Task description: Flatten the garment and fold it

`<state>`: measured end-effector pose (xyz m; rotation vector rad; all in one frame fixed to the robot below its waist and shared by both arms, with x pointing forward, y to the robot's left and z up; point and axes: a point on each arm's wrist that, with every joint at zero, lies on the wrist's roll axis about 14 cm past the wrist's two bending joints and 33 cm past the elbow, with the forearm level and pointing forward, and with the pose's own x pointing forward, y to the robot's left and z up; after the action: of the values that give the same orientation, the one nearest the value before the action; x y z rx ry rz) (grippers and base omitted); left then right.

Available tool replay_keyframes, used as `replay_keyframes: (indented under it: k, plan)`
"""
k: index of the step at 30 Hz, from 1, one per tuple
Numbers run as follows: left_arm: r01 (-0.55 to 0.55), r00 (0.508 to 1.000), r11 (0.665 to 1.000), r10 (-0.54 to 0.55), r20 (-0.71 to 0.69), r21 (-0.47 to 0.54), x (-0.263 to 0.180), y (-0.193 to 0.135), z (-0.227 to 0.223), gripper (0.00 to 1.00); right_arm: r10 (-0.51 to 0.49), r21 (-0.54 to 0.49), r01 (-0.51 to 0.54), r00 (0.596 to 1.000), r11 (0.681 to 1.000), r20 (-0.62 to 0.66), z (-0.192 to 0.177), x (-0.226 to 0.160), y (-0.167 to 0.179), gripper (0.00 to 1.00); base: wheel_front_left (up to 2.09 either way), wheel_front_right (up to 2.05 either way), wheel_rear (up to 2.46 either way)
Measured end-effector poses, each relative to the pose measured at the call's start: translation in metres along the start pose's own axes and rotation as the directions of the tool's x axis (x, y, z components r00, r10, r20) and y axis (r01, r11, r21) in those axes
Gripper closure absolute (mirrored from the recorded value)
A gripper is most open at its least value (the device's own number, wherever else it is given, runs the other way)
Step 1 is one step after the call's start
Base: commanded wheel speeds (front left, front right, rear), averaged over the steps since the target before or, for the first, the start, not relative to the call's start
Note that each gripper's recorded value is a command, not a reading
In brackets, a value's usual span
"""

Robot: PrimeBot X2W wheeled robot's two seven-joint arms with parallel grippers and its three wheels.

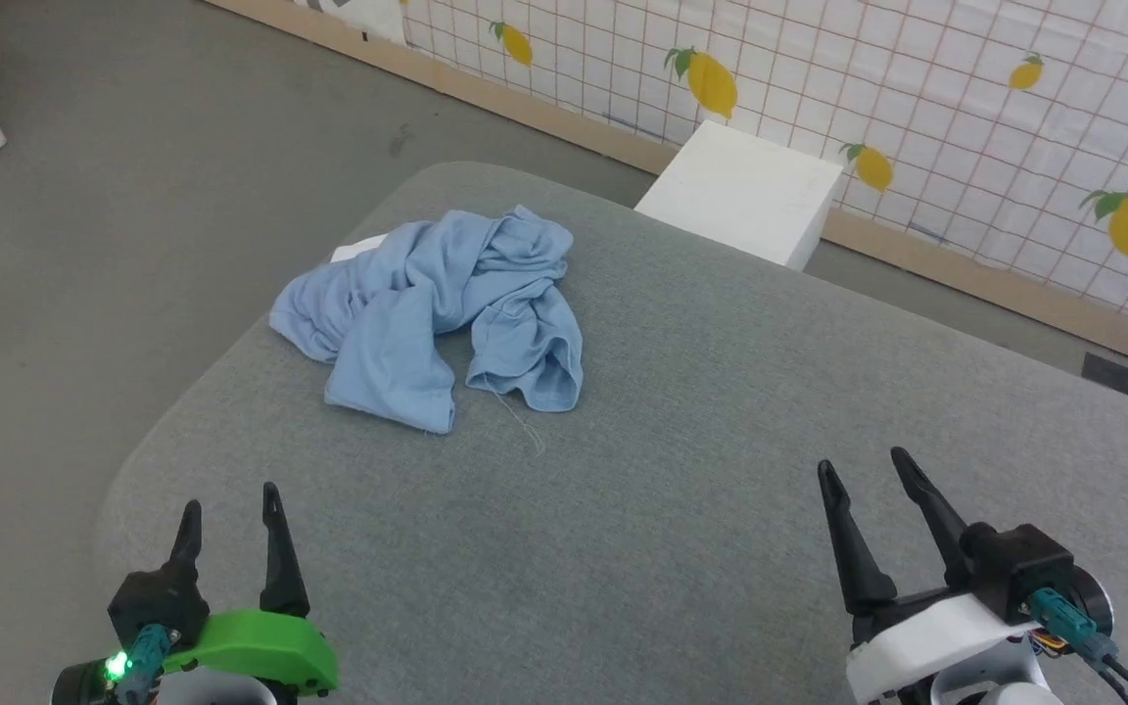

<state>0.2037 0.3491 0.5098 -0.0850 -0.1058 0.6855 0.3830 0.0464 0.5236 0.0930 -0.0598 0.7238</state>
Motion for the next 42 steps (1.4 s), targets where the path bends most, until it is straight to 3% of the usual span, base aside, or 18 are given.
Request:
replay_keyframes:
  k: [11,15,24,31,38,42]
  plan:
    - [-0.069,0.997,0.998,0.069,0.018,-0.015,-0.01,0.022,0.002,0.0,0.059,0.016,-0.059,0.998,0.998,0.008,-0.001,0.01,0.019,0.0,0.0,0.0,0.0]
    - [-0.075,0.997,0.995,0.076,0.005,-0.064,-0.006,0.023,0.002,0.0,0.067,0.021,-0.067,0.998,0.998,0.005,-0.004,0.013,0.021,0.0,0.0,0.0,0.0]
    - [0.05,0.998,0.994,-0.046,0.042,-0.099,0.086,-0.02,0.061,0.0,0.068,0.011,-0.068,0.998,0.998,0.001,-0.005,0.025,0.014,0.0,0.0,0.0,0.0]
    - [0.056,0.996,0.992,-0.063,-0.062,-0.117,0.162,-0.044,0.073,0.0,0.052,0.002,-0.052,0.998,0.999,0.024,-0.002,0.042,-0.002,0.0,0.0,0.0,0.0]
    - [0.053,0.956,0.997,-0.068,-0.285,-0.06,0.228,-0.064,0.043,0.0,-0.031,0.04,0.031,0.999,0.999,0.007,-0.025,0.05,-0.043,0.0,0.0,0.0,0.0]
    - [0.063,0.893,0.996,-0.085,-0.443,-0.064,0.248,-0.093,-0.008,0.0,-0.097,0.077,0.101,0.994,0.992,-0.048,-0.057,0.045,-0.071,0.0,0.0,0.0,0.0]
